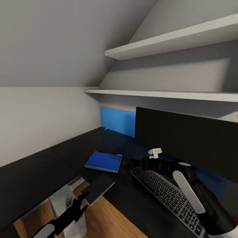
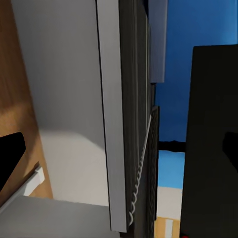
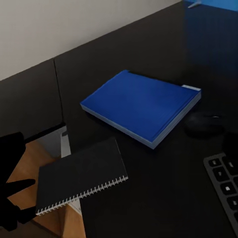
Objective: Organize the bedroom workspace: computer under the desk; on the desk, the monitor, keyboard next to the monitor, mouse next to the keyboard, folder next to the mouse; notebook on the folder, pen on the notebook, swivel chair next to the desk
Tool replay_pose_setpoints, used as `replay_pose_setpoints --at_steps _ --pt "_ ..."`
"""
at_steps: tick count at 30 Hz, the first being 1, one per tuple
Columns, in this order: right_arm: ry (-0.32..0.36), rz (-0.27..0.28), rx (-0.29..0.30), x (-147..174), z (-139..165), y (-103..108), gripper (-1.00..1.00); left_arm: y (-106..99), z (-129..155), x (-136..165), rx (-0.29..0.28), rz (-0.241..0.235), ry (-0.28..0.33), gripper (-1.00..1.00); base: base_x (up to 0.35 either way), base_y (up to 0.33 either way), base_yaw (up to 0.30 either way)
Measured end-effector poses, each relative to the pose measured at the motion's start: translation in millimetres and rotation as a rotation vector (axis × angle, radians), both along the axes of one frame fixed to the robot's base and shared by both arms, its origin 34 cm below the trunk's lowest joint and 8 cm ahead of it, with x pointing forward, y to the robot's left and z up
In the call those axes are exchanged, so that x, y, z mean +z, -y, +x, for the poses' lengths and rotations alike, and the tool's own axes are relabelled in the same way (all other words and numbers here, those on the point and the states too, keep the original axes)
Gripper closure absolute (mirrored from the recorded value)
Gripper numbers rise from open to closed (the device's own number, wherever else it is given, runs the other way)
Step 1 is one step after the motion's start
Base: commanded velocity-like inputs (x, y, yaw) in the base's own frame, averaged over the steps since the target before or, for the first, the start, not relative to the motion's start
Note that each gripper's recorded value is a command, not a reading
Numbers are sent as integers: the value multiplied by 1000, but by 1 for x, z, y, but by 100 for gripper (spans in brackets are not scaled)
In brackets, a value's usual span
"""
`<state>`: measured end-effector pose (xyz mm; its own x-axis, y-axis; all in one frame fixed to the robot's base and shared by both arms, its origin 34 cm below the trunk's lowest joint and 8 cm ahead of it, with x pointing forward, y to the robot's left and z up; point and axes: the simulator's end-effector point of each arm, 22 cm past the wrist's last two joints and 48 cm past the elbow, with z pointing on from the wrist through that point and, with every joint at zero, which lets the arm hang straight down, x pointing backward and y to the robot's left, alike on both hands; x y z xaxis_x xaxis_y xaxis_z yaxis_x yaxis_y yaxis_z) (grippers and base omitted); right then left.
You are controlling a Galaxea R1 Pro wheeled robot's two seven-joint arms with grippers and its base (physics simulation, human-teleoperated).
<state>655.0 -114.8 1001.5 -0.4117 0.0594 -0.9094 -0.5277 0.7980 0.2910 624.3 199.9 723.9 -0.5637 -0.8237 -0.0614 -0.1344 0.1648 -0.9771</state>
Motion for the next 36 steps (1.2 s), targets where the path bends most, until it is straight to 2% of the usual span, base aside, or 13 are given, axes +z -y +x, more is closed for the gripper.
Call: replay_pose_setpoints --at_steps 1,13,19,30,36 --pt "0 0 0 0 0 0 -100 0 0 1 0 -2 3 100 0 0 0" --pt "0 0 1 0 0 0 -100 -1 1 4 4 -9 16 100 0 0 0" --pt "1 0 1 0 0 -1 -100 1 2 12 -1 -26 47 100 0 0 0" --pt "0 0 2 0 0 -1 -100 9 -2 44 -35 -98 178 100 0 0 0" --pt "0 0 2 1 0 -2 -100 9 -5 51 -42 -114 203 100 0 0 0"
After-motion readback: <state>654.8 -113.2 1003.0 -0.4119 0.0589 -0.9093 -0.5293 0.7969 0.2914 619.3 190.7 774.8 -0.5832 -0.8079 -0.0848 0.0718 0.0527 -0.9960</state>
